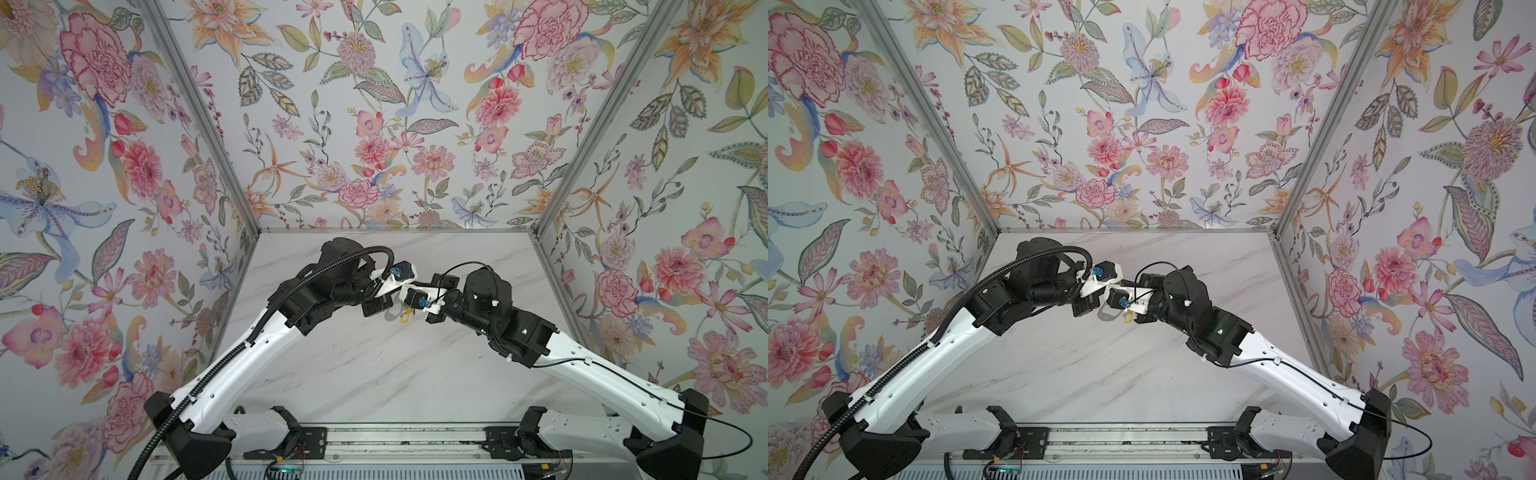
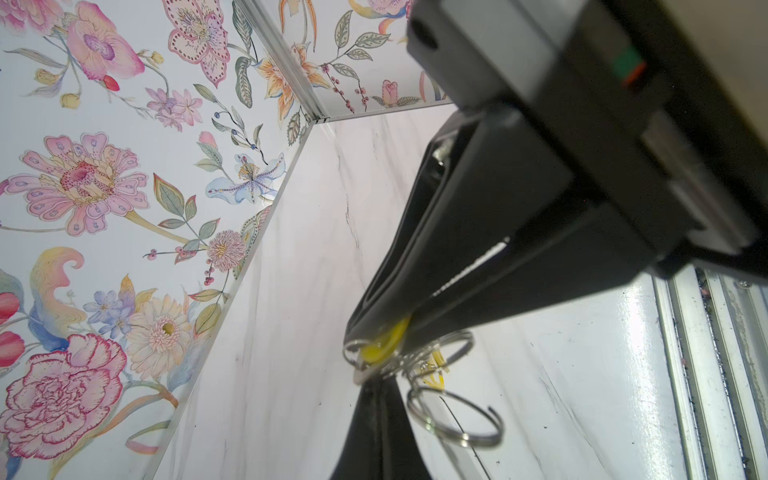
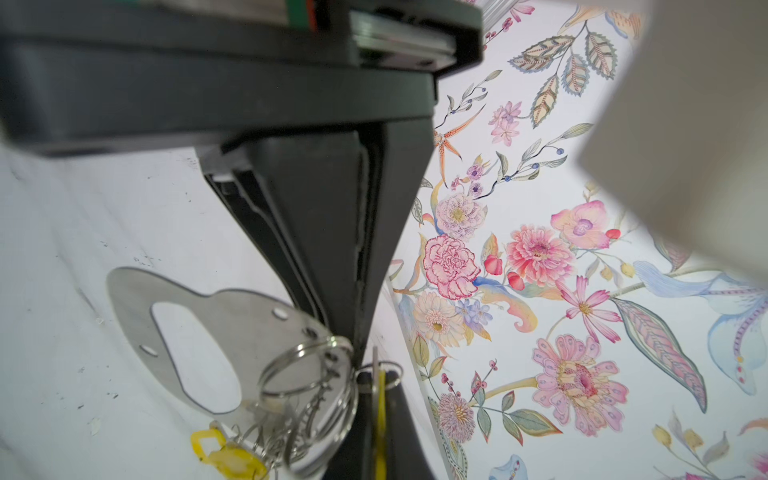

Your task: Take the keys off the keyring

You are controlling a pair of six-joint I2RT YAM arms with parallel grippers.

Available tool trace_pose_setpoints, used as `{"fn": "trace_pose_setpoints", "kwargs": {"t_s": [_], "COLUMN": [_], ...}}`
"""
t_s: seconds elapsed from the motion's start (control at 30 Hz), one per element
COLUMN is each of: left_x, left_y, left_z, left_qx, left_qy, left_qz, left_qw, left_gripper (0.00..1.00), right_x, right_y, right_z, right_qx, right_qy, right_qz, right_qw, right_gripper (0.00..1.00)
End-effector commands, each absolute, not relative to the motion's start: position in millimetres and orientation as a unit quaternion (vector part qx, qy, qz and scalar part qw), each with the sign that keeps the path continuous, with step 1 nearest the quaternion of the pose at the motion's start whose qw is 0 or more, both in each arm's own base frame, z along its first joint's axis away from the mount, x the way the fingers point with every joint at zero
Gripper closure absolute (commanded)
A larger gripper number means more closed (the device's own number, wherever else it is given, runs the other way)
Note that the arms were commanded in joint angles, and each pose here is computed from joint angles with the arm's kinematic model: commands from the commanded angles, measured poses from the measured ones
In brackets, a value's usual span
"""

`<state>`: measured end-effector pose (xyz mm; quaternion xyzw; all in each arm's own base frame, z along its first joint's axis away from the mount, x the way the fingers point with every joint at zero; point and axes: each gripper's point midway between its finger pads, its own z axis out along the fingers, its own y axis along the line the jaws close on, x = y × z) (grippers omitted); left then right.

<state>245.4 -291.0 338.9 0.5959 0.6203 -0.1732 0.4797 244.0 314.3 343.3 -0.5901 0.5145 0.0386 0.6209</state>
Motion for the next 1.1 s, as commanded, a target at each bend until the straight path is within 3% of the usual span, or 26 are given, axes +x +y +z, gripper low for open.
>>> {"fn": "trace_pose_setpoints", "kwargs": {"t_s": [0.0,0.13,0.5,0.73,0.93,1.07], "left_x": [215,218,235,197,214,217], "left_y": [-309,-296,-270,-279,-276,-273], "left_z": [394,392,403,393,367,378], "left_qx": [0.601,0.577,0.473,0.442,0.439,0.434], "left_qy": [0.514,0.523,0.584,0.587,0.622,0.613], "left_qz": [-0.263,-0.267,-0.248,-0.291,-0.236,-0.226], "left_qw": [0.553,0.568,0.611,0.613,0.604,0.621], "left_gripper": [0.91,0.75,0.46,0.42,0.41,0.40], "right_x": [234,226,242,256,246,247], "right_y": [319,310,297,293,299,296], "right_z": [311,324,344,337,340,341], "right_qx": [-0.596,-0.569,-0.478,-0.431,-0.441,-0.441], "right_qy": [0.540,0.536,0.567,0.599,0.576,0.576], "right_qz": [0.106,0.156,0.171,0.172,0.204,0.207], "right_qw": [0.585,0.604,0.649,0.653,0.657,0.656], "right_gripper": [1.00,1.00,1.00,1.00,1.00,1.00]}}
